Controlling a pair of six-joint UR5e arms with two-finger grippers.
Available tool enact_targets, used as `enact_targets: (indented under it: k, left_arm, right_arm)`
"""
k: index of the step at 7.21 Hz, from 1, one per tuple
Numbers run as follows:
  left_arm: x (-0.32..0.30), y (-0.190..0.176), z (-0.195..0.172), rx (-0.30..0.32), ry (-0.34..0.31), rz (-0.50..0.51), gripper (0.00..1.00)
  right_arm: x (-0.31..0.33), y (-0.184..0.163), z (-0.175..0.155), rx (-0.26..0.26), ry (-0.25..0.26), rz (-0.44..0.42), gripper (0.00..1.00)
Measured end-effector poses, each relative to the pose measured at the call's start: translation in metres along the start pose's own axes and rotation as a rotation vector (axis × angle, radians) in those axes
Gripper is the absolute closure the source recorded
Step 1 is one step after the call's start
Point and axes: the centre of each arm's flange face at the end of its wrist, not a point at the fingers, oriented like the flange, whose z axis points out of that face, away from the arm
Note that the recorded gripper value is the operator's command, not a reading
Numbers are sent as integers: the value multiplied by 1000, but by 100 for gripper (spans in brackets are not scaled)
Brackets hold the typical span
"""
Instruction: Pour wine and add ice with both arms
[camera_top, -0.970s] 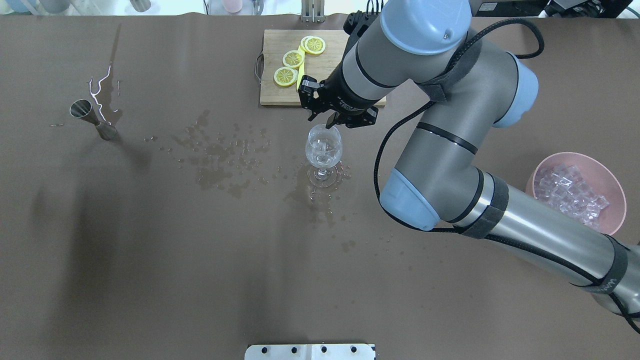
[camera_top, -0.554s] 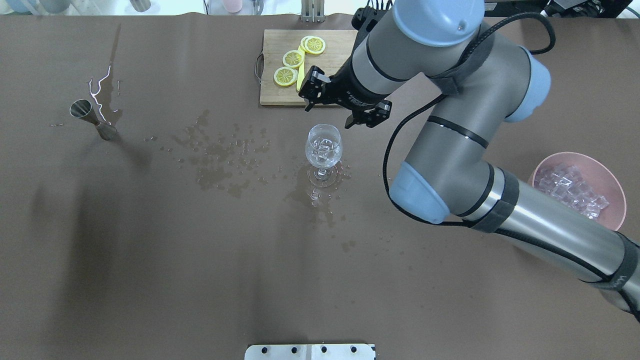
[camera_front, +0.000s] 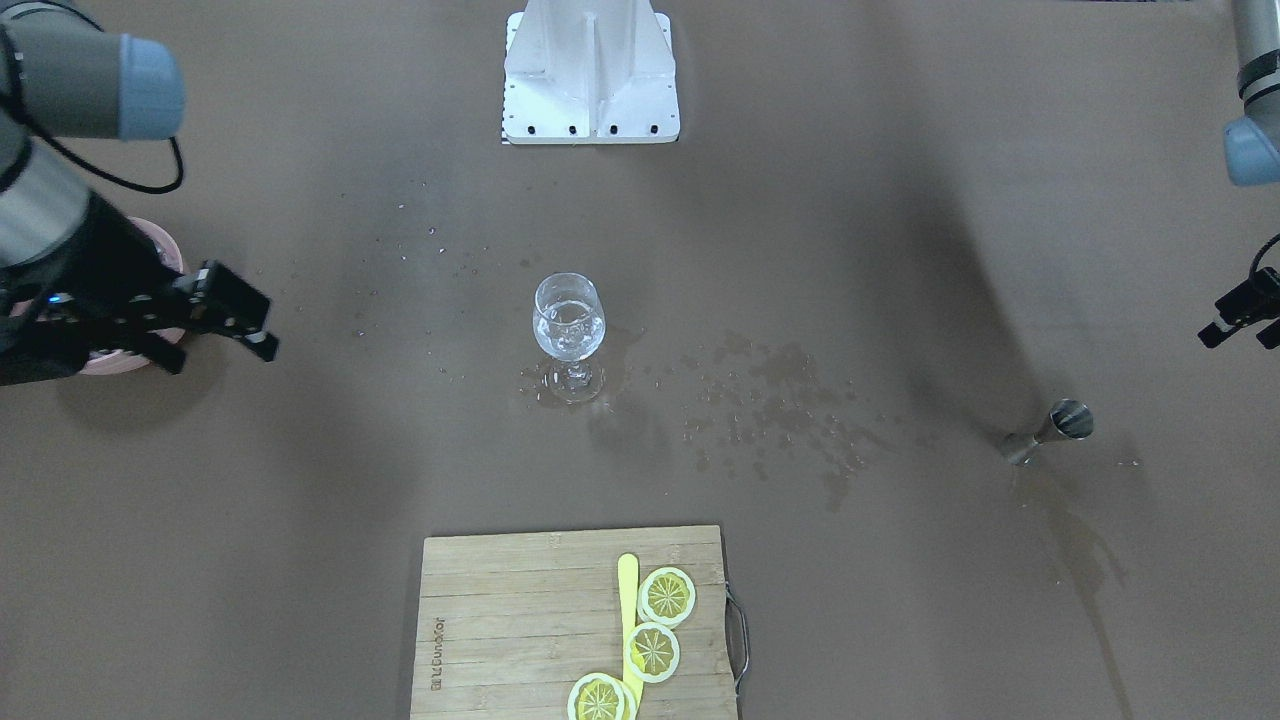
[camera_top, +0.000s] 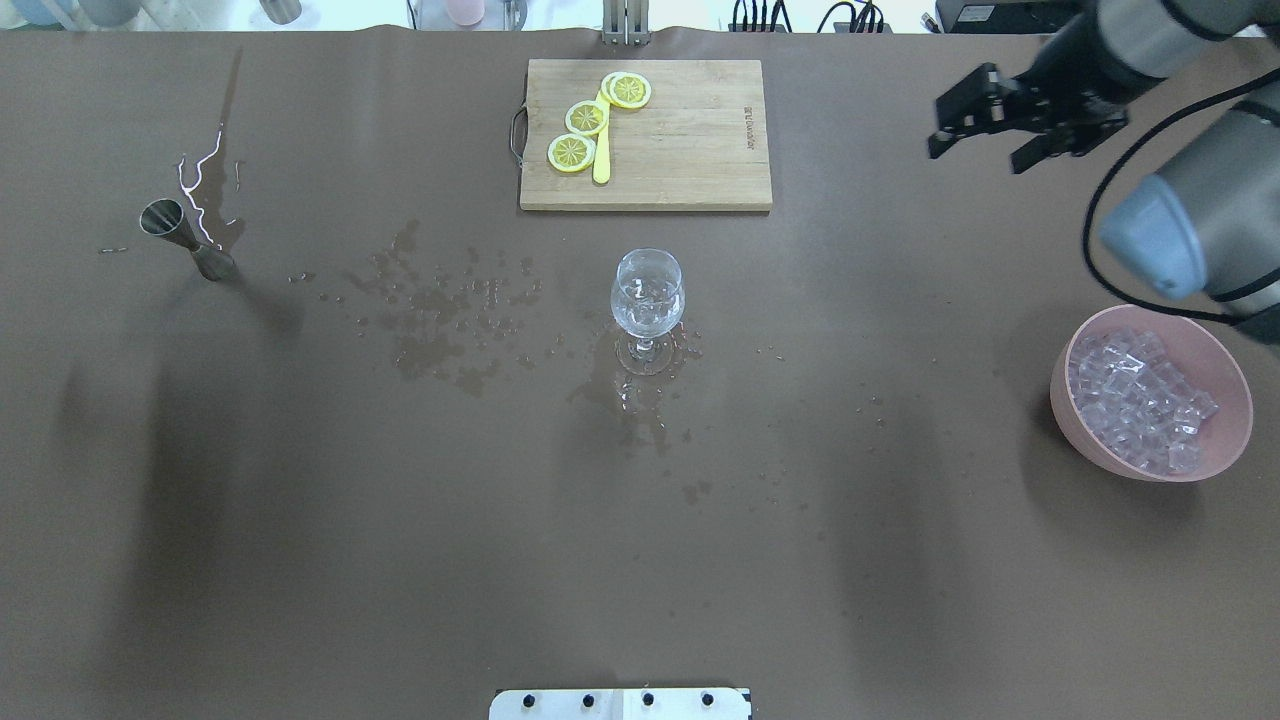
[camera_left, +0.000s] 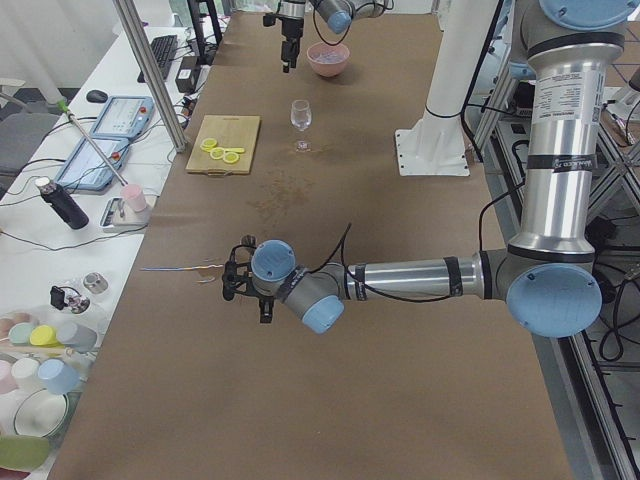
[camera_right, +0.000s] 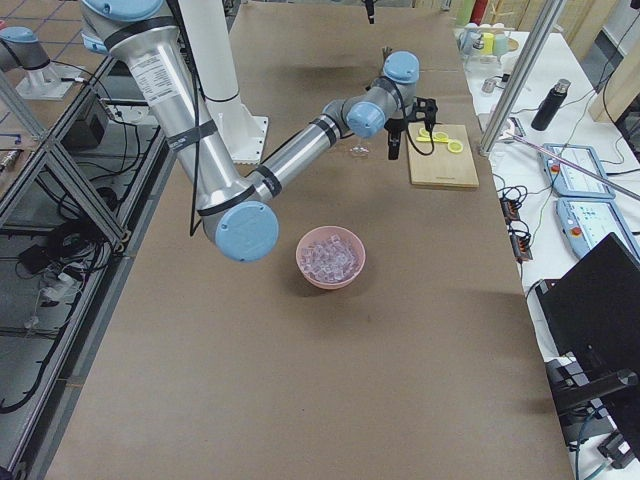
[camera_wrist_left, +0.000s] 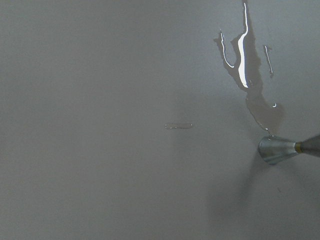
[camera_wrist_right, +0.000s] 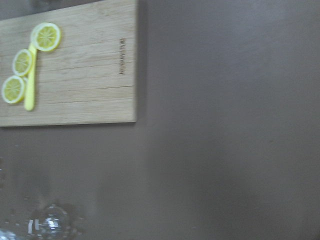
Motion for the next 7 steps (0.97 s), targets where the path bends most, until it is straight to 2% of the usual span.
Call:
enact_targets:
  k: [3,4,5,7]
  left_arm:
    - [-33,-8,-15,46,-109,101,2]
    - [-61,-14,-37,32,-161,140,2]
    - [-89,-15,-59,-11,-201,161,2]
    - [-127,16,-73,-90,-224,132,2]
  right_arm:
    - [224,-33,-13,-34,133,-171,0]
    - [284,-35,-14,-61,162,-223,0]
    - [329,-31,-15,-84,188,-260,0]
    - [375,-10,-13,-96,261,-300,0]
